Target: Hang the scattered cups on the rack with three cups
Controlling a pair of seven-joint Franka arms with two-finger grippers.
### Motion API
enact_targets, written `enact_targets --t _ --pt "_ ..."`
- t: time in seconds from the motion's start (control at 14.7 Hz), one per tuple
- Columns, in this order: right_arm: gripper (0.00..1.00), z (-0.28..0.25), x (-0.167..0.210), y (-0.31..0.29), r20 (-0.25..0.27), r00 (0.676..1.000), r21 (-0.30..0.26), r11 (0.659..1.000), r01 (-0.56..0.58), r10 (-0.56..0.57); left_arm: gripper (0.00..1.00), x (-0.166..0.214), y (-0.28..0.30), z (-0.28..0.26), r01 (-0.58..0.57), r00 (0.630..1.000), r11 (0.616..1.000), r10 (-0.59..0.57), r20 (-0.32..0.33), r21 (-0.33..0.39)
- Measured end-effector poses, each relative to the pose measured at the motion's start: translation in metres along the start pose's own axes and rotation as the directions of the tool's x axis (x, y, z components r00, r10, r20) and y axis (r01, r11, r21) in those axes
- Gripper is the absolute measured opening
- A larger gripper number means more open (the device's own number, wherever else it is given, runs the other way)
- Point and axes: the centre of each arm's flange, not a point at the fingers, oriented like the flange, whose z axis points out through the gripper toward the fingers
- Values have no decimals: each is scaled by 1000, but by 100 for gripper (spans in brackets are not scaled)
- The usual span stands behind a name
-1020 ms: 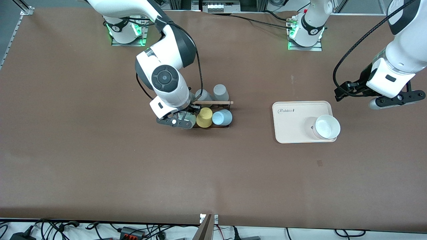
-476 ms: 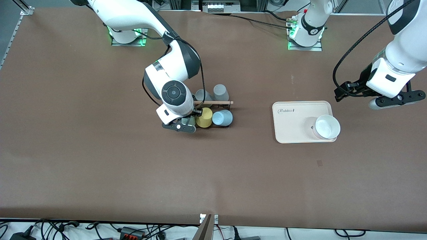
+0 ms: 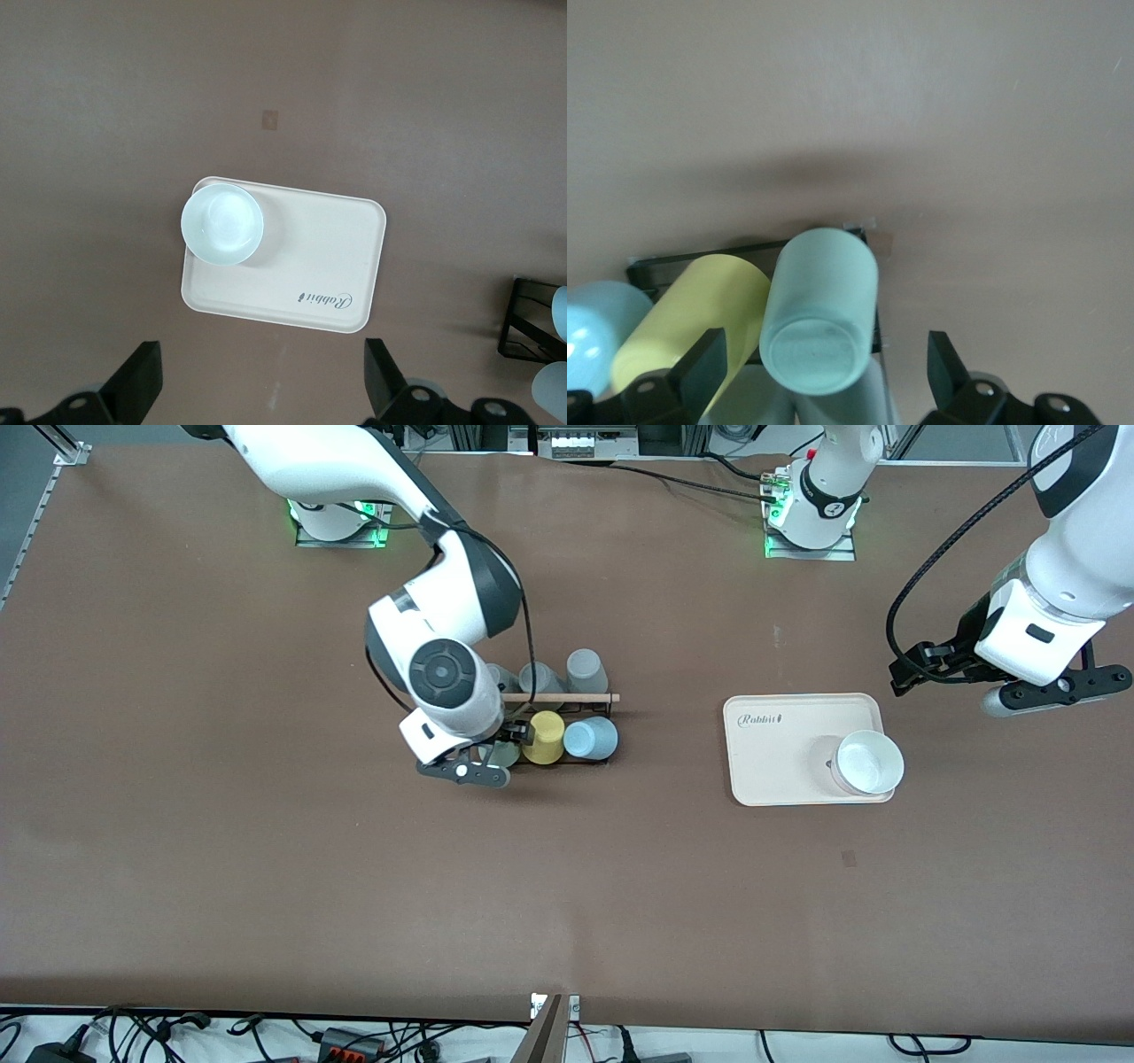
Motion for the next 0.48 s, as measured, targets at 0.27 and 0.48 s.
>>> enact_targets --t 0.27,0.48 --pt "100 -91 37 89 -33 998 11 999 -46 47 100 1 -1 1 2 1000 1000 -2 1 0" --pt "100 -155 65 195 -59 993 37 994 -105 107 100 1 -1 1 2 1000 1000 -2 2 0"
